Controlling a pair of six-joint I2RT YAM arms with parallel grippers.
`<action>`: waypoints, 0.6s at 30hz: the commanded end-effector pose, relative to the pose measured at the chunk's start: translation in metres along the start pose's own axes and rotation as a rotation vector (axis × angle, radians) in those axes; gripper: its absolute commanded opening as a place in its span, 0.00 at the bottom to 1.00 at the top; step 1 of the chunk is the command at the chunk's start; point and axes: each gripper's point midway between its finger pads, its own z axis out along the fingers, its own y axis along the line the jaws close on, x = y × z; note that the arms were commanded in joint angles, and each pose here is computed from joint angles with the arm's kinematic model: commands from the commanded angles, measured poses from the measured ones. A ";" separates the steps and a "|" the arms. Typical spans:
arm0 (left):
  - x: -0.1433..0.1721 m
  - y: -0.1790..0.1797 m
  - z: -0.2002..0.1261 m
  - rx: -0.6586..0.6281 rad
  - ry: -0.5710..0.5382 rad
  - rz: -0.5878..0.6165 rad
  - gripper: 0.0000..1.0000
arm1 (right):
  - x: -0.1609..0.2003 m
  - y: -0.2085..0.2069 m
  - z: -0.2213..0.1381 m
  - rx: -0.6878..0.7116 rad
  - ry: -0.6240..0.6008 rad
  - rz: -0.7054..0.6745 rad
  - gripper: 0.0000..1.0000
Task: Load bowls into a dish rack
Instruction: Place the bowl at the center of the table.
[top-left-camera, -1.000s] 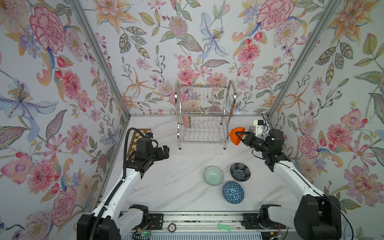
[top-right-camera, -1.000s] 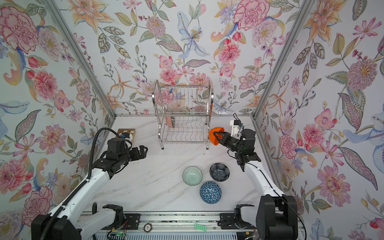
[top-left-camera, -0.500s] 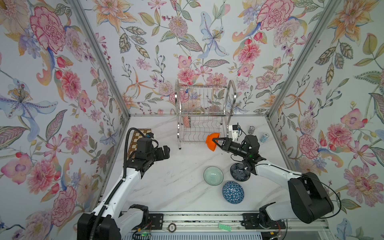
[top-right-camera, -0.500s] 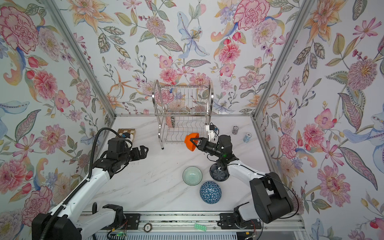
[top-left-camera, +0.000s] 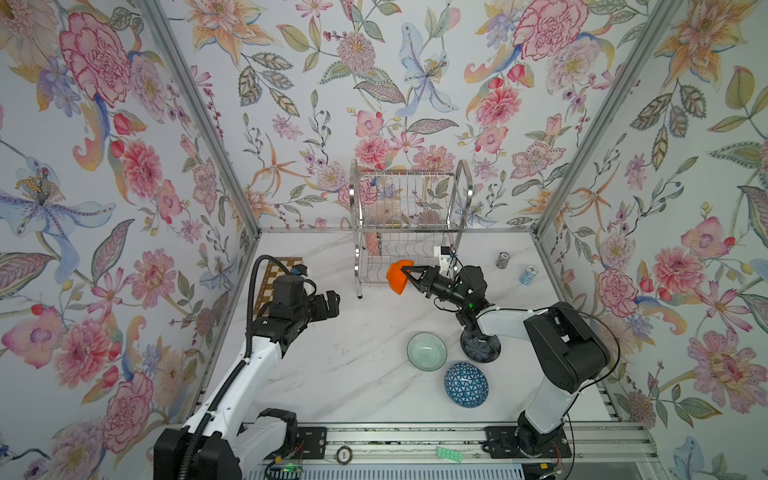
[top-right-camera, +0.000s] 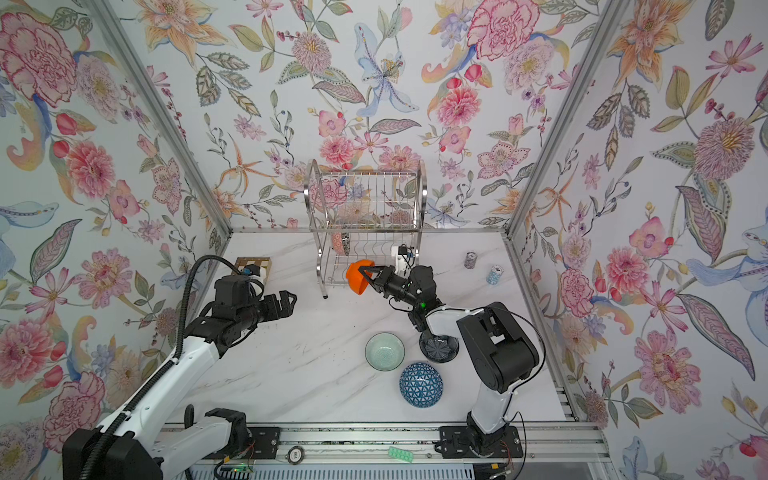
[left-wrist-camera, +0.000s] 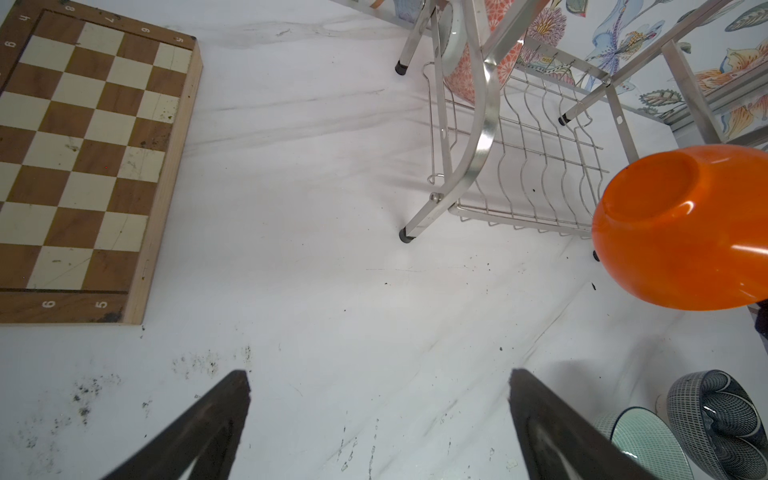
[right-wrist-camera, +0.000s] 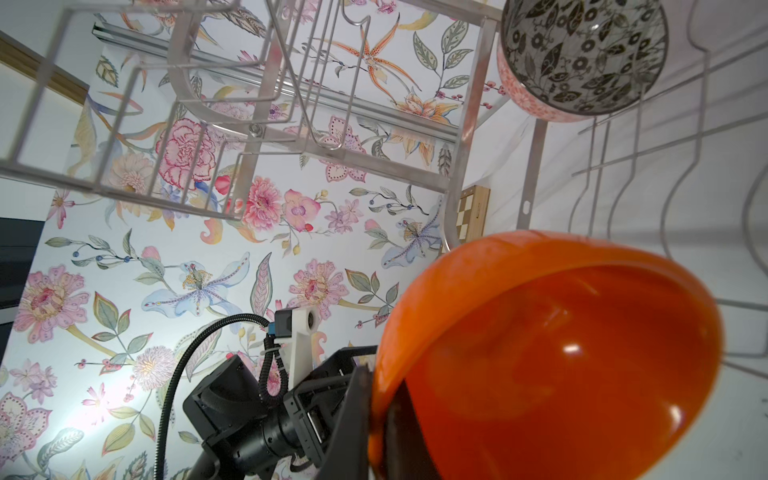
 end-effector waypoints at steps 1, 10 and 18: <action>-0.001 -0.005 -0.002 0.020 -0.013 0.016 0.99 | -0.006 0.016 0.012 -0.049 0.035 0.022 0.00; 0.000 -0.005 -0.003 0.020 -0.011 0.018 0.99 | -0.020 -0.007 0.035 -0.035 0.066 0.094 0.00; 0.001 -0.005 -0.002 0.020 -0.006 0.018 0.99 | -0.035 -0.029 0.043 0.022 0.076 0.117 0.00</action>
